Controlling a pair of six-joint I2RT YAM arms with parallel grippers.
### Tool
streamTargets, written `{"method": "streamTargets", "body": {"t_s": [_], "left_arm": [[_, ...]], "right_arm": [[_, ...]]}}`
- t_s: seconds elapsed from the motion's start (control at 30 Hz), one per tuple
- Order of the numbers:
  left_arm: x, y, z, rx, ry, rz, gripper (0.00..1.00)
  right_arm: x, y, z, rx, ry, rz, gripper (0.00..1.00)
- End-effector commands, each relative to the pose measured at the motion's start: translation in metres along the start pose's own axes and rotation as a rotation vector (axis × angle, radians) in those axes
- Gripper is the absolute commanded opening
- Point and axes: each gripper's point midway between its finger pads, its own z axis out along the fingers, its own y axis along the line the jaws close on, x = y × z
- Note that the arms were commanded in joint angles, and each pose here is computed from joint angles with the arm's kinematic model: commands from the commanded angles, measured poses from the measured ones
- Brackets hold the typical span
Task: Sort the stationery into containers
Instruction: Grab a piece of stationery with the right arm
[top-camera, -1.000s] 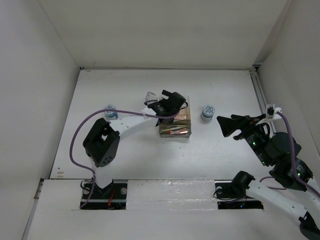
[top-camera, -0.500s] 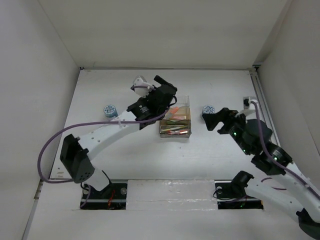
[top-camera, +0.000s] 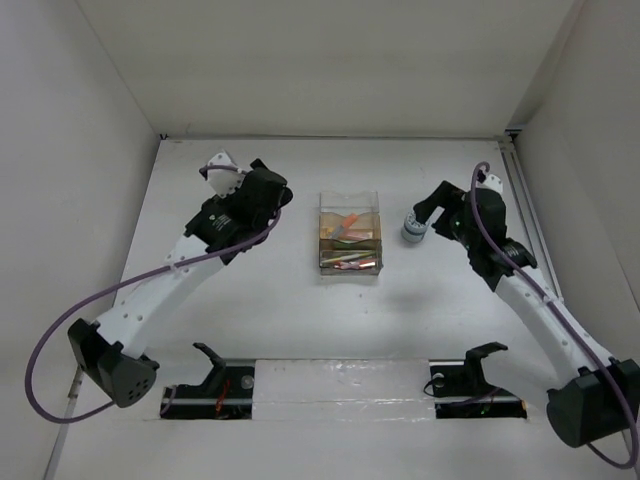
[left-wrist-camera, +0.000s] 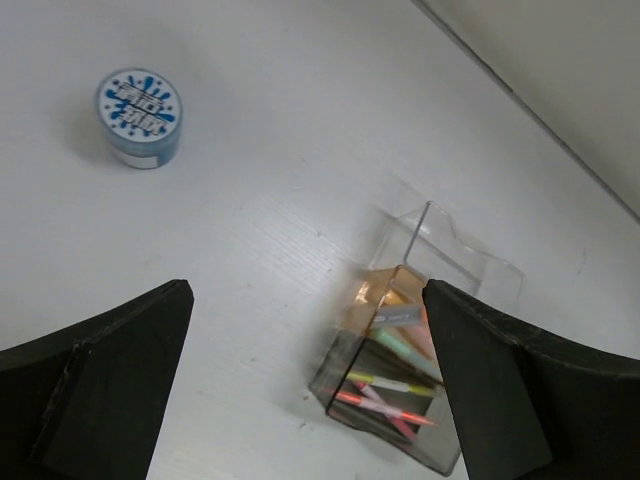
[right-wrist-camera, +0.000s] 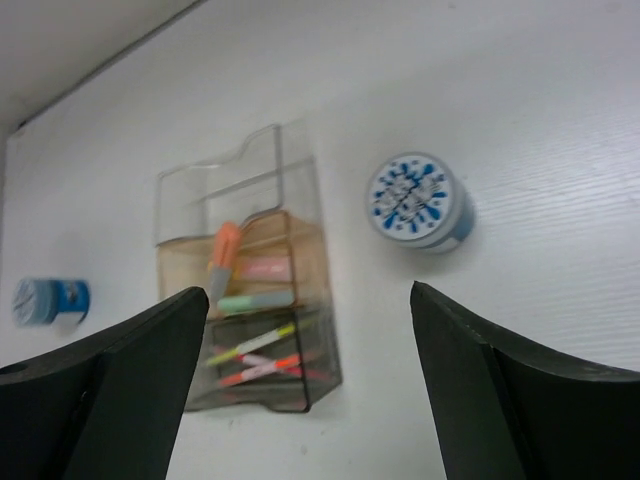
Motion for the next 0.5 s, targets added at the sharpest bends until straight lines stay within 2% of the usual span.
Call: {"method": "streamTargets", "body": {"t_s": [0.0,0.07,0.13,0.17,0.3,0.4,0.47], "left_arm": [[-0.019,0.040,-0.026,-0.059,-0.005,0.115,1.00],[-0.018,0.064,-0.021,-0.104,0.000,0.158,1.00],[-0.030,0.083,-0.016,-0.115,-0.013,0.130,1.00],[-0.024,0.096,-0.012,-0.110,0.005,0.190,1.00],[-0.007,0.115,0.012,-0.056,0.110,0.194,1.00],[0.005,0.122,0.019,-0.040,0.120,0.190,1.00],[0.001,0.118,0.015,-0.019,0.115,0.192,1.00]], "right_arm": [[-0.007,-0.021,0.019,0.083,-0.032,0.050,0.89],[0.002,-0.032,0.031,0.136,-0.008,0.056,0.89],[0.006,-0.043,0.040,0.177,-0.001,0.055,0.91],[0.013,-0.048,0.049,0.199,0.029,0.040,0.92],[0.024,-0.075,0.070,0.324,0.060,0.012,0.93],[0.031,-0.089,0.080,0.370,0.096,-0.018,0.94],[0.026,-0.081,0.088,0.343,0.110,-0.054,0.94]]}}
